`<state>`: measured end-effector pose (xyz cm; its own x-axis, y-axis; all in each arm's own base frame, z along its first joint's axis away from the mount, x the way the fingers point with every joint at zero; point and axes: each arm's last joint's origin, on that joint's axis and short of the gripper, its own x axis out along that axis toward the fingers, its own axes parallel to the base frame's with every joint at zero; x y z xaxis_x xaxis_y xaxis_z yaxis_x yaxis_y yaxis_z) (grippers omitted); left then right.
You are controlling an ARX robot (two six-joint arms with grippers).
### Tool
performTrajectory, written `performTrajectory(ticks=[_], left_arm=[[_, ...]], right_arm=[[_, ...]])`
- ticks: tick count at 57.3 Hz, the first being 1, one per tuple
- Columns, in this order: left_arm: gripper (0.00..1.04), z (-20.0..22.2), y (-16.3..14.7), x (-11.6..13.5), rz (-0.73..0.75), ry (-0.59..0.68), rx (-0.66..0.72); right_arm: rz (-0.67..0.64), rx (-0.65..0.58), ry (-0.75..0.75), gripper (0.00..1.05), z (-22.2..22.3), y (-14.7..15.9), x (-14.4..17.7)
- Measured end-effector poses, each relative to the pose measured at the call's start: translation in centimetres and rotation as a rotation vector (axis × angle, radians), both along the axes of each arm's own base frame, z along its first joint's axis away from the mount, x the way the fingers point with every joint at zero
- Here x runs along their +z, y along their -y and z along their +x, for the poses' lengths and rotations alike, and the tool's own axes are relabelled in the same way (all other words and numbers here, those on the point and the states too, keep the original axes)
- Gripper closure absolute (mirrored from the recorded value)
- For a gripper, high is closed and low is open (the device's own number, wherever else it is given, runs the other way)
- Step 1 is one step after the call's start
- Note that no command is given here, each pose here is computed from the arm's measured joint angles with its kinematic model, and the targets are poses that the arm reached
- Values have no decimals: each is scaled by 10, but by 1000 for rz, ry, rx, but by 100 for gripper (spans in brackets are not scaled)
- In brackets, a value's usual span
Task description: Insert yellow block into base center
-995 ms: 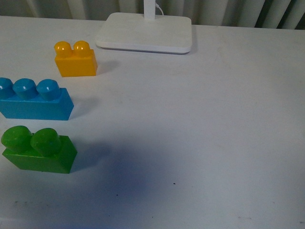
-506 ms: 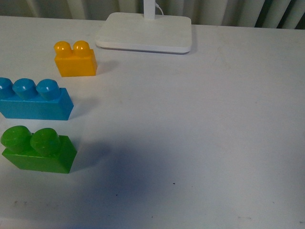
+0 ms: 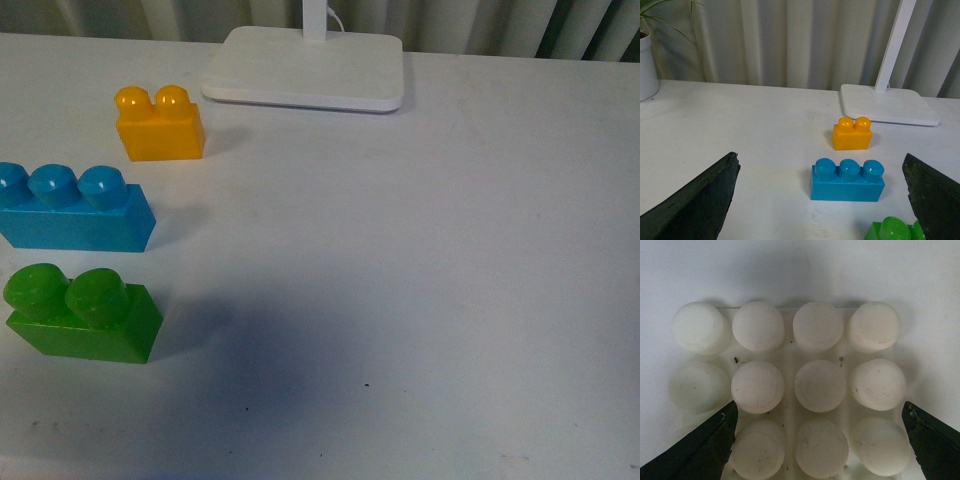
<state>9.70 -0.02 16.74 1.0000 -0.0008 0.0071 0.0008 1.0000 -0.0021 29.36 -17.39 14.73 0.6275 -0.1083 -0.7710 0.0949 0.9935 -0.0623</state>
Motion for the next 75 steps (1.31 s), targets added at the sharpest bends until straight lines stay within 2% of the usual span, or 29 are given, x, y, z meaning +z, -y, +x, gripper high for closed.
performTrajectory(ticks=[17,31,37,61,75], left_arm=[[6,0,0,0,0,0,0],[6,0,0,0,0,0,0],[6,0,0,0,0,0,0],[6,0,0,0,0,0,0],[6,0,0,0,0,0,0]], right_arm=[[-3,70,-27,9,-8,-6,-4],[49,68,-8,9,-16,-40,-10],[109,56,2,8,-17,-69,-15],[162,6,17,8,-4,-171,-17],[210,36,29,8,1,-236,-18]])
